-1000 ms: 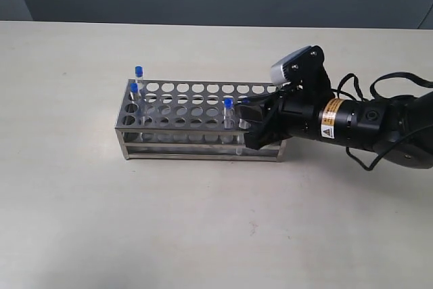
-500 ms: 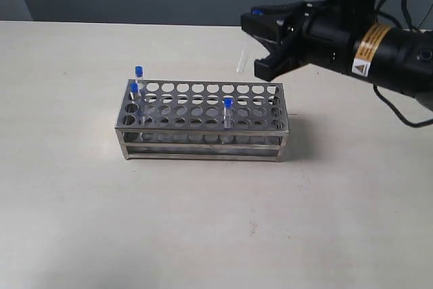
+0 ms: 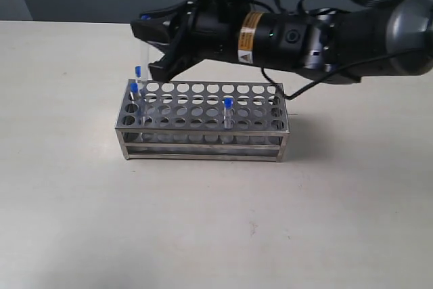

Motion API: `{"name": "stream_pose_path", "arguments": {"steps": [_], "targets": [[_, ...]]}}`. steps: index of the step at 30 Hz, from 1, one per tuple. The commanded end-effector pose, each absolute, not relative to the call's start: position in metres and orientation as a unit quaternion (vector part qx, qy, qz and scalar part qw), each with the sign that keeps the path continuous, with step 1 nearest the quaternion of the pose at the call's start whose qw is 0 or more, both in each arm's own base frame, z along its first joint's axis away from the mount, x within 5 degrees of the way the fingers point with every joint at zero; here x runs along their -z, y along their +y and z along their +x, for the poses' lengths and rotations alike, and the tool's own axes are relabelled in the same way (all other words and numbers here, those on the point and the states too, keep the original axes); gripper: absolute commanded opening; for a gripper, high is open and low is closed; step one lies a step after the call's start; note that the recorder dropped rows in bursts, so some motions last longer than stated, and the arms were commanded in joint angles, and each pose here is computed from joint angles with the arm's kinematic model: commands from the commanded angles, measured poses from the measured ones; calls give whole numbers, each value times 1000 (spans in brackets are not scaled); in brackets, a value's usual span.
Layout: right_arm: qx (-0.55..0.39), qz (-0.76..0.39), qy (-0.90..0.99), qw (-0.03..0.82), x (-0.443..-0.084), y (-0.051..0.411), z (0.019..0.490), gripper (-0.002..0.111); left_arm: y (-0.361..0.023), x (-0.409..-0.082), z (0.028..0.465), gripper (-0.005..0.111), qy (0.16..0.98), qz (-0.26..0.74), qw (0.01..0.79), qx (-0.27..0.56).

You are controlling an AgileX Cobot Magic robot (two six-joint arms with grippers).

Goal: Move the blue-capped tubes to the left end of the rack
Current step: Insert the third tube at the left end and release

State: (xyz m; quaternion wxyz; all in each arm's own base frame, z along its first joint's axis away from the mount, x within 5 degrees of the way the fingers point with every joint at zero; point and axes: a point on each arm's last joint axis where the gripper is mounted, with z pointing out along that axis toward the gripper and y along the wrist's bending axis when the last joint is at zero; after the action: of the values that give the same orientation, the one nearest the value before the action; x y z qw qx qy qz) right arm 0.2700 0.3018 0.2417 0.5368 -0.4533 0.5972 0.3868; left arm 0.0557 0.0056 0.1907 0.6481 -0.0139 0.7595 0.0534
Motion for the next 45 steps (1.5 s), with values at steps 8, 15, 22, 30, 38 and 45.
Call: {"name": "stream_pose_path", "arguments": {"steps": [8, 15, 22, 30, 38, 45], "targets": [[-383, -481, 617, 491, -192, 339, 276, 0, 5, -192, 55, 1, 756, -12, 652, -52], [-379, -490, 625, 475, -169, 341, 278, 0, 5, -192, 55, 1, 756, -12, 652, -52], [-381, -490, 632, 464, -156, 343, 278, 7, 5, -192, 55, 1, 756, -12, 652, -52], [-389, -485, 631, 464, -159, 343, 278, 34, 5, -192, 55, 1, 756, -12, 652, -52], [-369, -446, 628, 520, -250, 300, 283, 34, 5, -192, 55, 1, 756, -12, 652, -52], [-327, -389, 708, 490, -219, 202, 266, 34, 5, -192, 55, 1, 756, -12, 652, -52]]}}
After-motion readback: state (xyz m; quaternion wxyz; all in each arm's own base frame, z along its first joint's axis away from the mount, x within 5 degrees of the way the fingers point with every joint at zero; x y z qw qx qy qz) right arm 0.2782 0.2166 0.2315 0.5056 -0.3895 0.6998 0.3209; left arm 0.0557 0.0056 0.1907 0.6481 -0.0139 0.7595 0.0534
